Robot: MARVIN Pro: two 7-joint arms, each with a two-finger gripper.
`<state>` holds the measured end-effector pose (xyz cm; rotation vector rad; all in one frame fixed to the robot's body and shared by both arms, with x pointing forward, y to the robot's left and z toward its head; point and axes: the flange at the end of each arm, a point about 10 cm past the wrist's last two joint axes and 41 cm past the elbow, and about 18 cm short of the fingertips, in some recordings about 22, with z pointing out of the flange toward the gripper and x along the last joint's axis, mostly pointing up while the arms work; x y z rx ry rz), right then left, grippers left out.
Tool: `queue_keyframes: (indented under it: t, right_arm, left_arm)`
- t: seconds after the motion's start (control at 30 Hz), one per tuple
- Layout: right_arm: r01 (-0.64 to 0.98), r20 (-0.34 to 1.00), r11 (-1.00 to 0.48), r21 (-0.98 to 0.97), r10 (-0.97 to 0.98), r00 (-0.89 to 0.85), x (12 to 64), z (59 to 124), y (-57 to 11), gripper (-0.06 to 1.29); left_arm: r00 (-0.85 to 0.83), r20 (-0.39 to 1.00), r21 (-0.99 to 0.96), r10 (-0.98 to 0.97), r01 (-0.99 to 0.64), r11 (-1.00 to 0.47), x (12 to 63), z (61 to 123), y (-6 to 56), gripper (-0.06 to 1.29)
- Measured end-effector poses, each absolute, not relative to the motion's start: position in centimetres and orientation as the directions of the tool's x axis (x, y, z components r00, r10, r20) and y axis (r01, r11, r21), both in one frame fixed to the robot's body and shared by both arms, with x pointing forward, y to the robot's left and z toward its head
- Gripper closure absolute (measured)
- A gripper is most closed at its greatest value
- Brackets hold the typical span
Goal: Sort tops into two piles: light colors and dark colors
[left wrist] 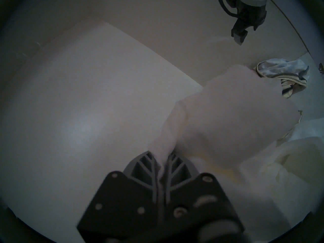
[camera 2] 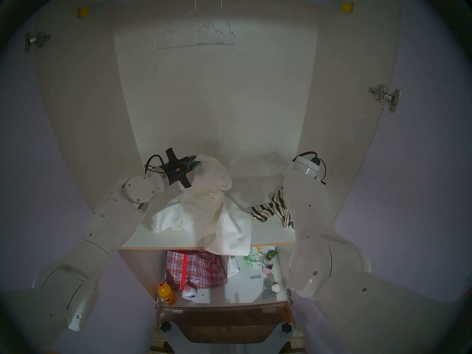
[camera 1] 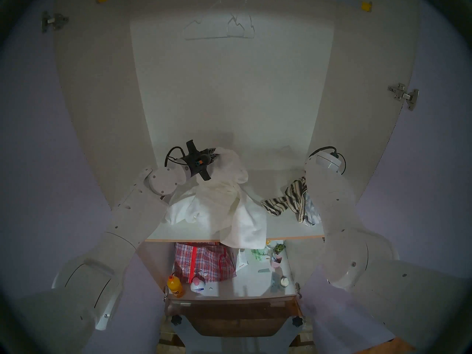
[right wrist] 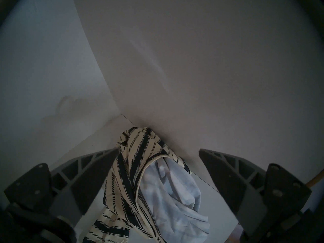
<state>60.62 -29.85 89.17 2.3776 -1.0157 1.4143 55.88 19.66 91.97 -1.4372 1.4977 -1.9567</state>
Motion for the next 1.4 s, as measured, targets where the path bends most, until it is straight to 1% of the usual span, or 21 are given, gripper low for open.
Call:
queue_keyframes:
  t: [0.17,0.37,0.47,0.7,0.9,1.4]
  right_arm:
    - [-0.623,0.831,-0.762,-0.179,-0.456,0.319,60.6,88.9,-29.8,-0.02]
    - [-0.574,0.845,-0.806,-0.144,-0.403,0.353,60.6,88.5,-29.0,-0.02]
    - [-0.557,0.847,-0.82,-0.132,-0.385,0.367,60.5,88.0,-28.6,-0.02]
    - [-0.539,0.851,-0.834,-0.12,-0.366,0.377,60.2,87.7,-28.8,-0.02]
    - [-0.533,0.854,-0.838,-0.112,-0.356,0.38,60.0,87.5,-29.0,-0.02]
    - [-0.539,0.855,-0.836,-0.1,-0.35,0.383,59.7,87.1,-29.6,-0.02]
  left_arm:
    - [-0.431,0.523,-0.852,-0.735,-0.292,-0.436,56.1,91.5,19.5,1.2]
    - [-0.415,0.51,-0.854,-0.753,-0.141,-0.501,57.4,93.5,20.2,1.2]
    - [-0.427,0.491,-0.85,-0.759,-0.043,-0.525,58.4,96.5,20.9,1.2]
    - [-0.466,0.435,-0.849,-0.771,0.074,-0.523,60.1,103.2,21.6,1.2]
    - [-0.487,0.426,-0.824,-0.763,0.141,-0.549,60.9,106.6,22.3,1.2]
    - [-0.565,0.343,-0.784,-0.751,0.269,-0.56,62.5,115.8,21.9,1.2]
